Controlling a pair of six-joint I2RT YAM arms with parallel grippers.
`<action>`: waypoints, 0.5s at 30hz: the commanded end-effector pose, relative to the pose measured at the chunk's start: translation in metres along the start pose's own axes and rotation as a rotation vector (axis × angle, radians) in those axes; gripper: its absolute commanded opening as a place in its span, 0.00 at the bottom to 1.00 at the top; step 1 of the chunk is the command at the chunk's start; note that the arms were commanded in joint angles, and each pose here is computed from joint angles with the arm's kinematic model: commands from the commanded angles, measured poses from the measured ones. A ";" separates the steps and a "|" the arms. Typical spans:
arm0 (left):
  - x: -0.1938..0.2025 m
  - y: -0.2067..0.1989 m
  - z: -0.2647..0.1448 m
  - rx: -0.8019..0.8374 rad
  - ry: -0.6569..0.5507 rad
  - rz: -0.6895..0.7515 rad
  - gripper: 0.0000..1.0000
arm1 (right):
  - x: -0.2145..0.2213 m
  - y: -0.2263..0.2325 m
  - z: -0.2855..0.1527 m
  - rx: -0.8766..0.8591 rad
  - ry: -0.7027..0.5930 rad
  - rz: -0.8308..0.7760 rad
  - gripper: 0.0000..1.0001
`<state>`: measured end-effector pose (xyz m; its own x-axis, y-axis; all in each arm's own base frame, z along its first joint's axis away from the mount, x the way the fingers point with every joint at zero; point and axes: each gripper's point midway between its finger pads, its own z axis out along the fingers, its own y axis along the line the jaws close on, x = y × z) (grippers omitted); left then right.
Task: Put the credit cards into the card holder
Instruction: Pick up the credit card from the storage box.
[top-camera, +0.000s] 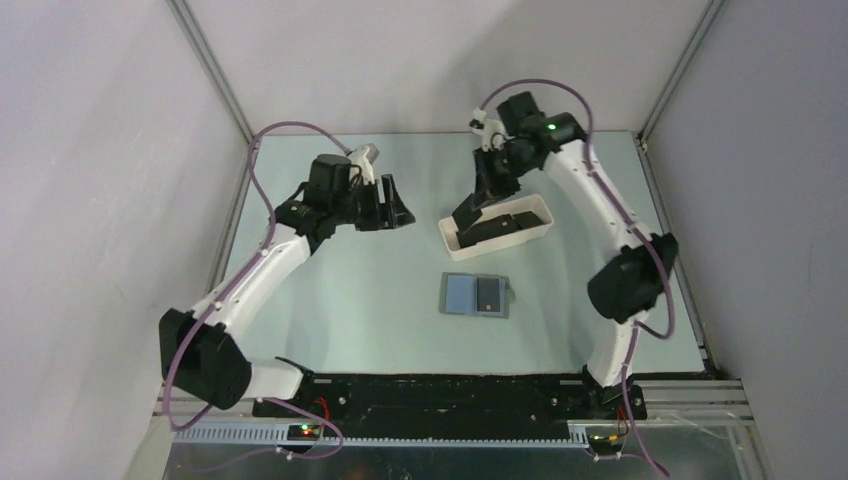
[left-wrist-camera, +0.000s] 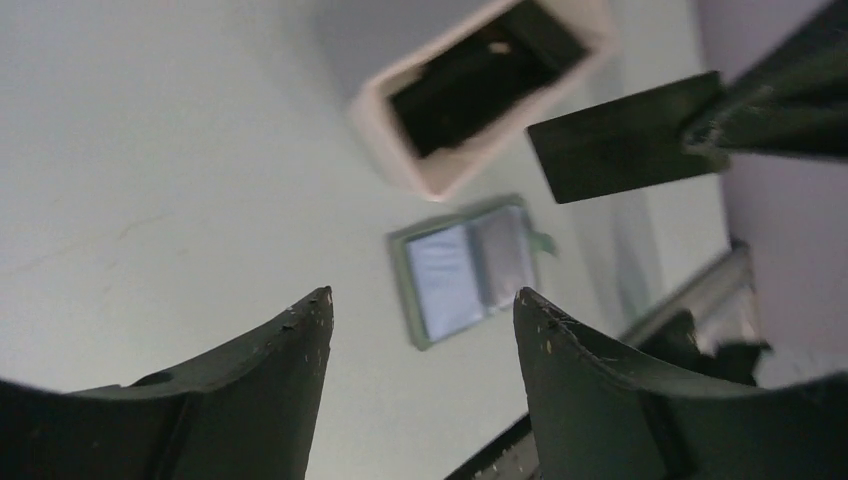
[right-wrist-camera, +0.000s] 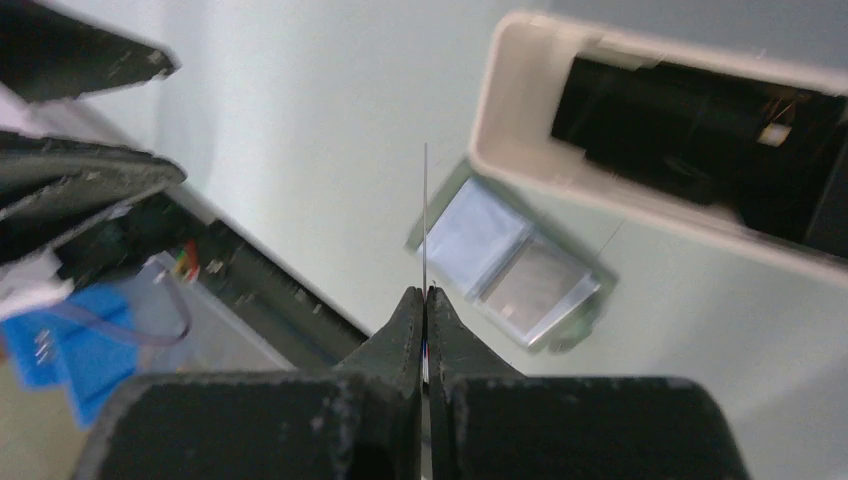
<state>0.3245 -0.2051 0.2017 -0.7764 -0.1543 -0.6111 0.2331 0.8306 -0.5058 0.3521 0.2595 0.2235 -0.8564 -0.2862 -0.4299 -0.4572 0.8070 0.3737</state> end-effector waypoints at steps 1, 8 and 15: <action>-0.007 -0.084 -0.045 0.432 -0.012 0.246 0.72 | 0.036 0.049 -0.063 -0.310 -0.002 -0.053 0.00; 0.036 -0.139 -0.068 0.739 0.170 0.298 0.72 | 0.099 0.090 -0.087 -0.611 0.088 -0.013 0.00; 0.079 -0.171 -0.066 0.874 0.368 0.280 0.65 | 0.113 0.105 -0.095 -0.712 0.113 -0.009 0.00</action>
<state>0.2096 -0.3097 0.2659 -0.7465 0.2182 -0.6286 0.6654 0.2485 -0.7039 0.1950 0.2581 0.2648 -0.8778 -0.3761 -0.2968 -0.4445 0.4084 0.7973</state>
